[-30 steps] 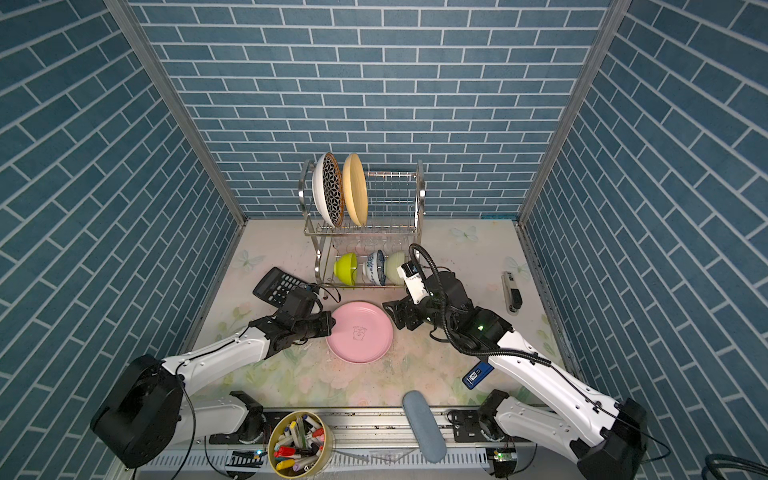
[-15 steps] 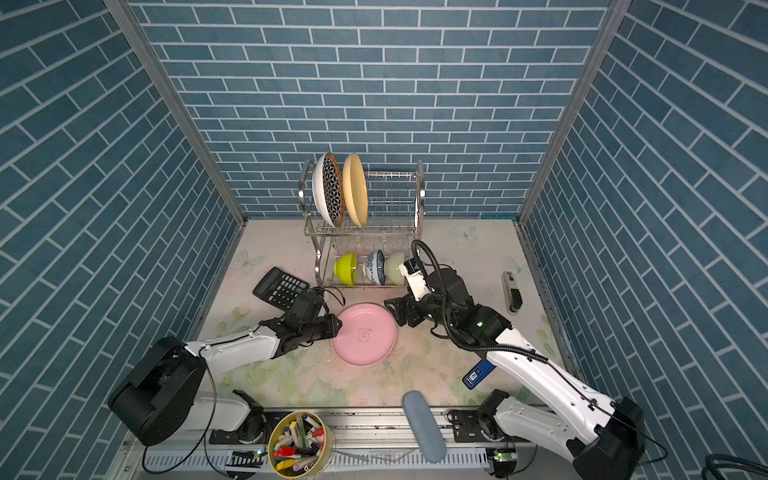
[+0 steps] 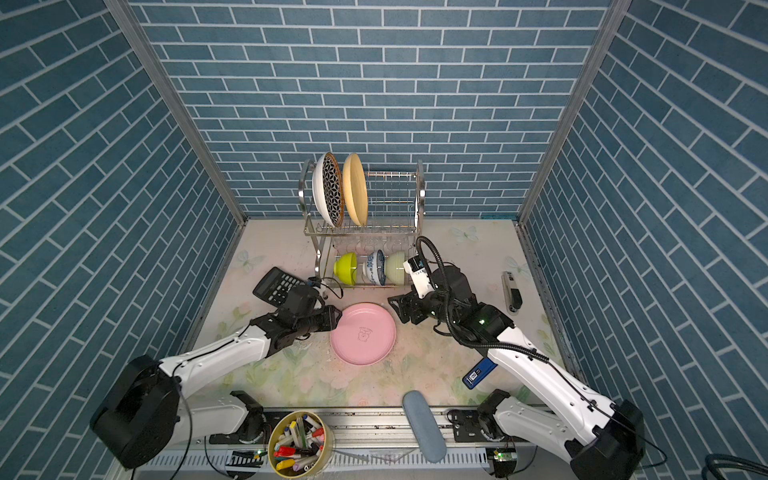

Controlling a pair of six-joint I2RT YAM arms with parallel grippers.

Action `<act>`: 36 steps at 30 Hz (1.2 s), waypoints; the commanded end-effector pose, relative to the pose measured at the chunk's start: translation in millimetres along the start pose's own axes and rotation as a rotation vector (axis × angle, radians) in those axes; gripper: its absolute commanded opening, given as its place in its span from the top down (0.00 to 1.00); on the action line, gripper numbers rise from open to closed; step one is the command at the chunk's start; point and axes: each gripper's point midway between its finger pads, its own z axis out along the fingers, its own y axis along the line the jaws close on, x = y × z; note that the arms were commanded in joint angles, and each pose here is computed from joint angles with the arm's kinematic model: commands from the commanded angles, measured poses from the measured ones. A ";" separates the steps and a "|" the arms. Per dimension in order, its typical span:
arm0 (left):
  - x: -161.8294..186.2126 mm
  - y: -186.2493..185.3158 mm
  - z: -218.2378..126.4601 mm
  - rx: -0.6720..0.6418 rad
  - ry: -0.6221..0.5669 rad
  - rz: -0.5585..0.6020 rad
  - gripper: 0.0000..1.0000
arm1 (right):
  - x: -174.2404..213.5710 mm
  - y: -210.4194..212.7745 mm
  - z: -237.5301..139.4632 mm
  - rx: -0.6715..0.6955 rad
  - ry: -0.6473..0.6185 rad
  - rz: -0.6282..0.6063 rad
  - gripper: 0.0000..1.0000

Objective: Unload the mixed dishes from the dish rack
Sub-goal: 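Raise the right gripper to the yellow plate while the left draws back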

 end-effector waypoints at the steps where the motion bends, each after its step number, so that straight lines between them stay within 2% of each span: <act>1: -28.8 1.6 -32.9 -0.067 -0.098 0.059 0.49 | -26.9 4.6 -8.1 -0.003 -0.056 -0.042 0.19; 9: -70.2 8.1 -97.4 -0.148 -0.302 0.101 0.39 | -65.9 7.1 -20.6 0.026 -0.113 -0.118 0.18; 12: -79.8 9.3 -110.6 -0.166 -0.352 0.108 0.37 | -80.9 9.1 -26.6 0.036 -0.137 -0.143 0.19; 15: -89.0 9.8 -121.1 -0.185 -0.393 0.123 0.29 | -94.9 12.0 -33.1 0.039 -0.167 -0.174 0.18; 19: -99.7 12.5 -131.1 -0.215 -0.455 0.136 0.15 | -121.8 19.1 -36.4 0.026 -0.244 -0.207 0.19; 24: -115.4 9.3 -143.0 -0.231 -0.521 0.168 0.04 | -151.2 24.0 -32.0 0.023 -0.267 -0.203 0.19; 30: -127.8 4.3 -136.6 -0.230 -0.549 0.158 0.03 | -171.0 25.0 -22.9 0.038 -0.210 -0.219 0.23; 33: -141.2 -0.3 -134.1 -0.231 -0.592 0.146 0.03 | -182.9 28.5 -16.5 0.025 -0.204 -0.221 0.30; 36: -154.0 5.1 -126.0 -0.301 -0.586 0.154 0.03 | -194.4 32.7 -8.4 0.004 -0.192 -0.227 0.37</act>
